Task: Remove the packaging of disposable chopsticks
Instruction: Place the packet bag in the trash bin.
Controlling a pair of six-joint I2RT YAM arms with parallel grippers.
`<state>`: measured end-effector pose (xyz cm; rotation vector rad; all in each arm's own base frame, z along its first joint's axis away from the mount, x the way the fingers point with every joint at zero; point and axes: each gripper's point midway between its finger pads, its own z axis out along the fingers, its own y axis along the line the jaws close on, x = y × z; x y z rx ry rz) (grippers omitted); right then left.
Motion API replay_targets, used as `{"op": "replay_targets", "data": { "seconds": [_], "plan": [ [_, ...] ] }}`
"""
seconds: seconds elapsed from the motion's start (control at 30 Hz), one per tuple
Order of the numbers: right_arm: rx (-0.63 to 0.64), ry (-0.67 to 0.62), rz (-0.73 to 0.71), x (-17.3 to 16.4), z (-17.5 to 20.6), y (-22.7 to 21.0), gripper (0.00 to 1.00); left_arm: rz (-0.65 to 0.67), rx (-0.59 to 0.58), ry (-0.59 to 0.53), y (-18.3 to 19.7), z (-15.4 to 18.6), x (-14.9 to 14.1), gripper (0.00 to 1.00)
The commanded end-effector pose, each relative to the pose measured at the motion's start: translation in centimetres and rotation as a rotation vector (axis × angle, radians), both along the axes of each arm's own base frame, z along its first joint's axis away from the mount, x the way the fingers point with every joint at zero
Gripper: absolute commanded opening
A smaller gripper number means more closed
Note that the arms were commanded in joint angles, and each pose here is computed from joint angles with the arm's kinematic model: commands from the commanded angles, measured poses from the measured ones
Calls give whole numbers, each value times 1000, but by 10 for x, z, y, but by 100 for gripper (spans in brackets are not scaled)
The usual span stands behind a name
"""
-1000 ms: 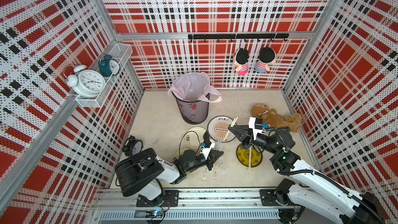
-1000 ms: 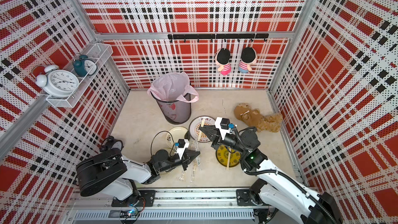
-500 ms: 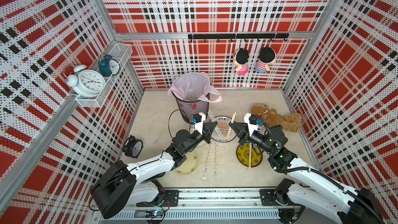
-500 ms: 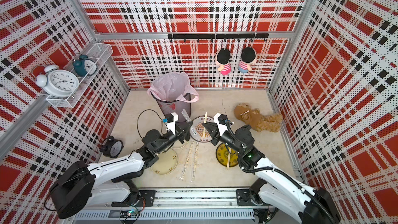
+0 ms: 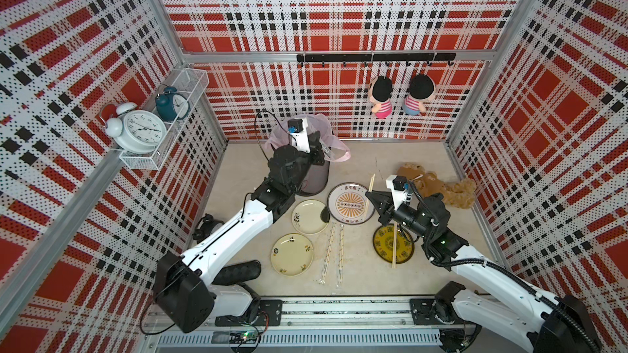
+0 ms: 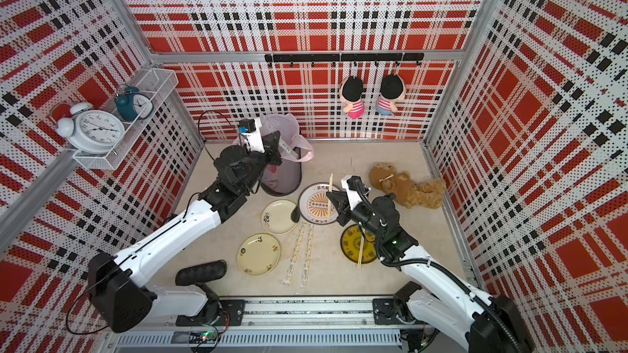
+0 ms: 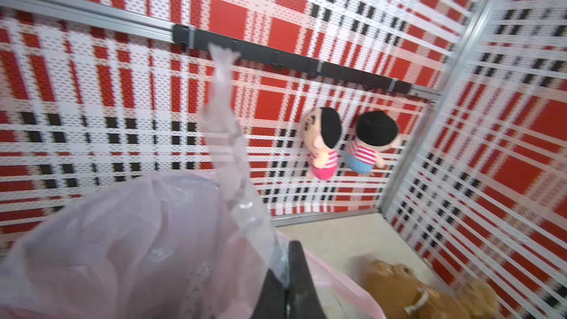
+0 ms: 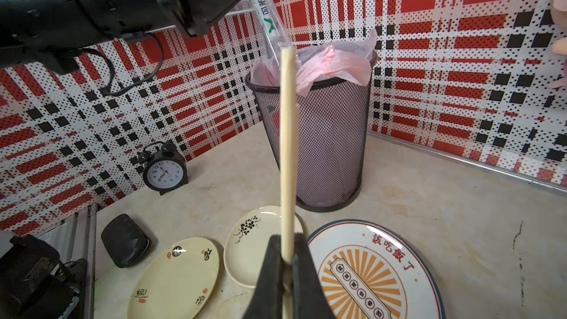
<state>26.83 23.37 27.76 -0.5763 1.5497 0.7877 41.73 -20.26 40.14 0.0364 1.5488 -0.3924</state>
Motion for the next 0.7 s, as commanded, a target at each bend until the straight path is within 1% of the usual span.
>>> {"op": "replay_targets", "data": {
  "seconds": [0.0, 0.07, 0.17, 0.23, 0.3, 0.4, 0.43, 0.6, 0.67],
  "plan": [
    [2, 9, -14, -2, -4, -5, 0, 240, 142, 109, 39, -26, 36, 8],
    [0, 8, -26, -1, -8, -8, 0, 322, 182, 121, 50, -27, 55, 9],
    [-11, 10, -45, 2, -11, -10, 0, 417, 240, 173, 63, -41, 85, 9],
    [-14, 13, -40, 2, -13, -9, 0, 423, 255, 255, 68, -67, 105, 11],
    [-16, 12, -44, 3, -14, -9, 0, 368, 252, 346, 64, -95, 119, 15],
    [-25, 18, -68, 7, -18, -11, 0, 322, 252, 442, 55, -122, 123, 22],
    [-27, 20, -73, 8, -19, -12, 0, 316, 255, 453, 52, -124, 123, 25],
    [-33, 34, -70, 10, -22, -10, 0, 324, 252, 434, 51, -109, 120, 37],
    [-34, 36, -71, 10, -22, -10, 0, 333, 253, 424, 54, -102, 118, 46]
  ]
}}
